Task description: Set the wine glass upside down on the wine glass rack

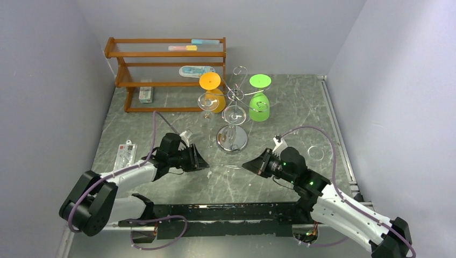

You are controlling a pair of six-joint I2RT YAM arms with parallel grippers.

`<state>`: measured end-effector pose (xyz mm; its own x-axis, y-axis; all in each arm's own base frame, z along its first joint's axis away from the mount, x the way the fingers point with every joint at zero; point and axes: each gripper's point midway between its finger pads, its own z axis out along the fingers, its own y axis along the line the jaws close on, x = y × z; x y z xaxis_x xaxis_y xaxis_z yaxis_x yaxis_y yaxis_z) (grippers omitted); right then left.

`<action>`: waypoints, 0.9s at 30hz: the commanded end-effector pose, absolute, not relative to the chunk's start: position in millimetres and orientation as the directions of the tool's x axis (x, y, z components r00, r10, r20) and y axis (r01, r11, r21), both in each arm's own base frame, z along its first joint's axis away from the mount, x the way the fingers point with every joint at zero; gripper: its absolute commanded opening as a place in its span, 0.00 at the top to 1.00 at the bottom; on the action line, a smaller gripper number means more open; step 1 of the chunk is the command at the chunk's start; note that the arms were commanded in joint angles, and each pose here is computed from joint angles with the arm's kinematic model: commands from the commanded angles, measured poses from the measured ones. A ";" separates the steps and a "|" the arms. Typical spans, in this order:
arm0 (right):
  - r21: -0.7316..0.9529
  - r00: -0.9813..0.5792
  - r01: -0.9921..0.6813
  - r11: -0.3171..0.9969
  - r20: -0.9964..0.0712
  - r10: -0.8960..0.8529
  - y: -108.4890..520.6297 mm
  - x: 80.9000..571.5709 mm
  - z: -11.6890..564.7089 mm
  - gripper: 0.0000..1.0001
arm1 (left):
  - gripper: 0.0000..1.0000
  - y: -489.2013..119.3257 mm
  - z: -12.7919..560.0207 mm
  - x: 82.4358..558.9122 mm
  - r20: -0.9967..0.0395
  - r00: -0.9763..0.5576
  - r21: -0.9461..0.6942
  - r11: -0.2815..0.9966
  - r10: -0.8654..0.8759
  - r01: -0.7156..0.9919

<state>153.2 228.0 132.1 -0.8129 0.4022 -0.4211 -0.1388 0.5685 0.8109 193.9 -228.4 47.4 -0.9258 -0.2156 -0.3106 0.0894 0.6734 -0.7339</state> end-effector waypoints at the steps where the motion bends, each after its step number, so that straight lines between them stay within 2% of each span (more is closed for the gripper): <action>1: 0.761 -0.796 -0.148 0.632 -0.471 0.380 218.9 156.3 128.3 1.00 | 0.57 -221.1 64.5 204.0 -0.367 -0.895 -0.699 0.710 -0.252 0.086; 4: 0.764 -0.787 -0.185 0.618 -0.492 0.373 221.7 157.1 136.3 1.00 | 0.42 -209.3 81.6 208.4 -0.394 -0.864 -0.679 0.733 -0.314 0.043; 7: 0.764 -0.777 -0.221 0.606 -0.513 0.364 225.9 159.6 140.4 1.00 | 0.22 -182.8 103.6 215.2 -0.439 -0.793 -0.632 0.773 -0.423 -0.062; 10: 0.750 -0.741 -0.233 0.619 -0.549 0.387 223.2 168.8 147.4 1.00 | 0.12 -156.2 123.3 216.2 -0.478 -0.714 -0.600 0.784 -0.511 -0.159; 13: 0.739 -0.688 -0.293 0.607 -0.603 0.403 223.2 175.4 165.6 1.00 | 0.09 -143.7 142.8 212.3 -0.486 -0.670 -0.607 0.768 -0.561 -0.203; 20: 0.707 -0.639 -0.482 0.518 -0.688 0.343 242.7 164.7 200.6 1.00 | 0.09 -132.6 156.5 195.9 -0.388 -0.649 -0.607 0.711 -0.655 -0.355; 27: 0.660 -0.593 -0.612 0.436 -0.748 0.299 259.5 144.1 228.6 1.00 | 0.10 -127.9 170.9 190.6 -0.340 -0.591 -0.656 0.635 -0.732 -0.408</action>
<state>150.5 247.3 180.9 -0.6845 0.2809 -0.6727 -0.4766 0.5258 0.7046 197.8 -136.3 160.1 -0.6427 -0.6662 -0.3784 -0.3434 0.6920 -0.6350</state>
